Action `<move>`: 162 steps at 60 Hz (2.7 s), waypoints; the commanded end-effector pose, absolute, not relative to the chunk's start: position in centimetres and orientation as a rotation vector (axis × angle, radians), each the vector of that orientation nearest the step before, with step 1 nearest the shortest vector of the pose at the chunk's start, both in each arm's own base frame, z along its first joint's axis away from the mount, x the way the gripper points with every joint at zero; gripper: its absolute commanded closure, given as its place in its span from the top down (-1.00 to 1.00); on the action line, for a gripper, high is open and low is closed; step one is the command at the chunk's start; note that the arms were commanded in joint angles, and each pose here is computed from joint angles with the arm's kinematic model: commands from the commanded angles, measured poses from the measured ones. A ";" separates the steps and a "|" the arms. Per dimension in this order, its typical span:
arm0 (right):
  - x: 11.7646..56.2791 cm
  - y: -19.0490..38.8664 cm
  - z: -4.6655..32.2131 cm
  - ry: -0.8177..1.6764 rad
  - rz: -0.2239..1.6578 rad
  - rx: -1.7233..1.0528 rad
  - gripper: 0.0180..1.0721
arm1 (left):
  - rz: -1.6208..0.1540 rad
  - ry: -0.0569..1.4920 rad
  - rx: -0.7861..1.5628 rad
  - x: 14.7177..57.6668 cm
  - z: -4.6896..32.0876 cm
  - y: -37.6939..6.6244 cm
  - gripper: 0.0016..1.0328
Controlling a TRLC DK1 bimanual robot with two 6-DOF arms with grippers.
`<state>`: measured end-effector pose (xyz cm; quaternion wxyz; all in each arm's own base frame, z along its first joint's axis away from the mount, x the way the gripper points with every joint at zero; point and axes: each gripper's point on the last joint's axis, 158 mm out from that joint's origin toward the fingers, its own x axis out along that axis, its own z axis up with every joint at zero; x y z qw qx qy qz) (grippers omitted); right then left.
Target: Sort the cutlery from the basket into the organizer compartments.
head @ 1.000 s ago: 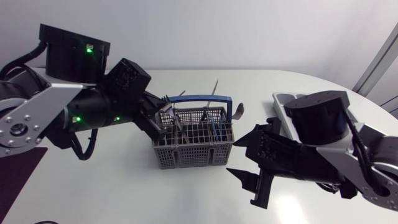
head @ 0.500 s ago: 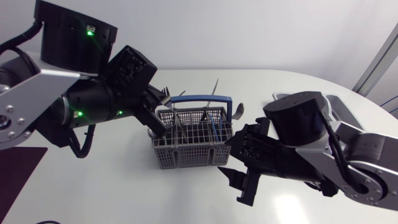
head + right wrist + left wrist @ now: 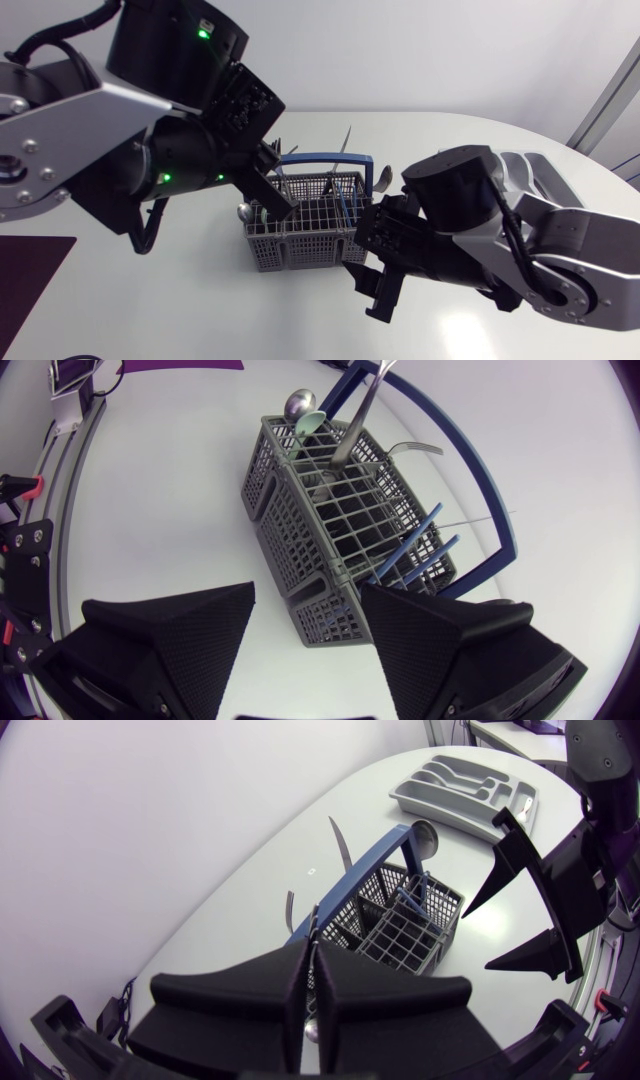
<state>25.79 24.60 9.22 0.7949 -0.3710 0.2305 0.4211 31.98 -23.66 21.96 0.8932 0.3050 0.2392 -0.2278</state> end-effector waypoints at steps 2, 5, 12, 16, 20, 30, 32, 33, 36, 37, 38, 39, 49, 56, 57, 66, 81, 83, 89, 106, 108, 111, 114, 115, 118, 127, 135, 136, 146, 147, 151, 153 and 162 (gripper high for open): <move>26.3 25.1 9.7 0.490 0.886 -0.780 0.47 | -0.430 0.485 0.622 32.4 23.4 -23.7 -0.94; 26.4 25.1 9.8 0.488 0.882 -0.781 0.47 | -0.415 0.484 0.614 32.5 24.1 -23.5 -0.94; 26.5 25.2 10.1 0.483 0.876 -0.780 0.47 | -0.395 0.482 0.611 32.6 25.1 -23.1 -0.94; 26.6 25.2 10.0 0.486 0.871 -0.780 0.47 | -0.390 0.484 0.608 32.6 25.4 -23.0 -0.94; 26.6 25.2 10.0 0.488 0.870 -0.779 0.47 | -0.386 0.489 0.604 32.6 25.5 -22.9 -0.94; 26.7 25.1 9.7 0.495 0.855 -0.791 0.47 | -0.373 0.495 0.596 32.6 25.7 -22.9 -0.94; 26.7 25.2 9.7 0.495 0.853 -0.793 0.47 | -0.370 0.495 0.588 32.6 25.7 -22.9 -0.94; 26.7 25.2 9.6 0.495 0.853 -0.793 0.47 | -0.368 0.496 0.583 32.6 25.7 -22.9 -0.94; 26.7 25.2 9.6 0.495 0.854 -0.795 0.47 | -0.370 0.497 0.581 32.5 25.7 -23.0 -0.94; 26.7 25.1 9.6 0.496 0.852 -0.794 0.47 | -0.372 0.496 0.581 32.5 25.7 -23.0 -0.94; 26.7 25.1 9.6 0.496 0.852 -0.794 0.47 | -0.373 0.497 0.582 32.5 25.6 -23.1 -0.94; 26.7 25.1 9.6 0.495 0.852 -0.794 0.47 | -0.373 0.498 0.583 32.5 25.6 -23.1 -0.94; 26.7 25.1 9.7 0.494 0.851 -0.796 0.47 | -0.375 0.497 0.583 32.6 26.2 -23.3 -0.94; 26.8 25.1 9.7 0.494 0.848 -0.797 0.47 | -0.371 0.505 0.573 32.5 26.5 -23.3 -0.94; 26.8 25.1 9.7 0.494 0.848 -0.797 0.47 | -0.368 0.506 0.568 32.6 26.5 -23.2 -0.94; 26.8 25.1 9.6 0.492 0.848 -0.798 0.47 | -0.358 0.518 0.543 32.6 26.6 -23.2 -0.94; 26.6 24.9 9.0 0.498 0.854 -0.803 0.47 | -0.367 0.536 0.507 32.8 26.6 -23.6 -0.94; 26.6 24.9 8.9 0.498 0.854 -0.803 0.47 | -0.365 0.535 0.500 32.8 26.9 -23.7 -0.94; 26.5 24.9 8.9 0.499 0.856 -0.804 0.47 | -0.368 0.535 0.493 32.8 27.4 -23.8 -0.94; 26.6 24.9 8.7 0.500 0.854 -0.802 0.47 | -0.372 0.522 0.477 32.6 28.6 -23.7 -0.94; 26.6 24.9 8.7 0.498 0.856 -0.801 0.47 | -0.373 0.522 0.478 32.6 28.6 -23.8 -0.94; 26.6 24.9 8.8 0.496 0.853 -0.799 0.47 | -0.373 0.522 0.478 32.5 28.7 -23.7 -0.94; 26.6 25.0 9.0 0.489 0.854 -0.795 0.47 | -0.372 0.524 0.479 32.4 28.7 -23.5 -0.94; 26.6 25.0 9.0 0.489 0.854 -0.795 0.47 | -0.372 0.523 0.478 32.4 28.8 -23.5 -0.94; 26.7 25.1 9.7 0.472 0.849 -0.782 0.47 | -0.381 0.528 0.471 32.2 28.6 -23.1 -0.94; 27.2 25.8 12.0 0.415 0.831 -0.737 0.47 | -0.447 0.551 0.382 31.7 28.6 -22.6 -0.94; 27.6 26.8 14.4 0.354 0.824 -0.693 0.47 | -0.460 0.517 0.312 31.7 29.2 -21.5 -0.94; 27.6 26.8 14.6 0.351 0.822 -0.686 0.47 | -0.465 0.516 0.308 31.7 29.1 -21.5 -0.94; 28.1 27.9 17.4 0.302 0.813 -0.633 0.47 | -0.499 0.512 0.235 32.0 28.1 -20.5 -0.94; 28.2 28.0 17.7 0.295 0.813 -0.627 0.47 | -0.500 0.516 0.225 32.0 27.9 -20.4 -0.94; 28.4 28.5 18.6 0.282 0.810 -0.614 0.47 | -0.517 0.516 0.190 32.1 27.6 -20.3 -0.94; 28.4 28.9 18.8 0.278 0.812 -0.612 0.47 | -0.528 0.512 0.173 32.2 27.5 -20.4 -0.94; 29.0 30.6 19.9 0.265 0.825 -0.597 0.46 | -0.565 0.518 0.098 32.8 26.5 -20.2 -0.94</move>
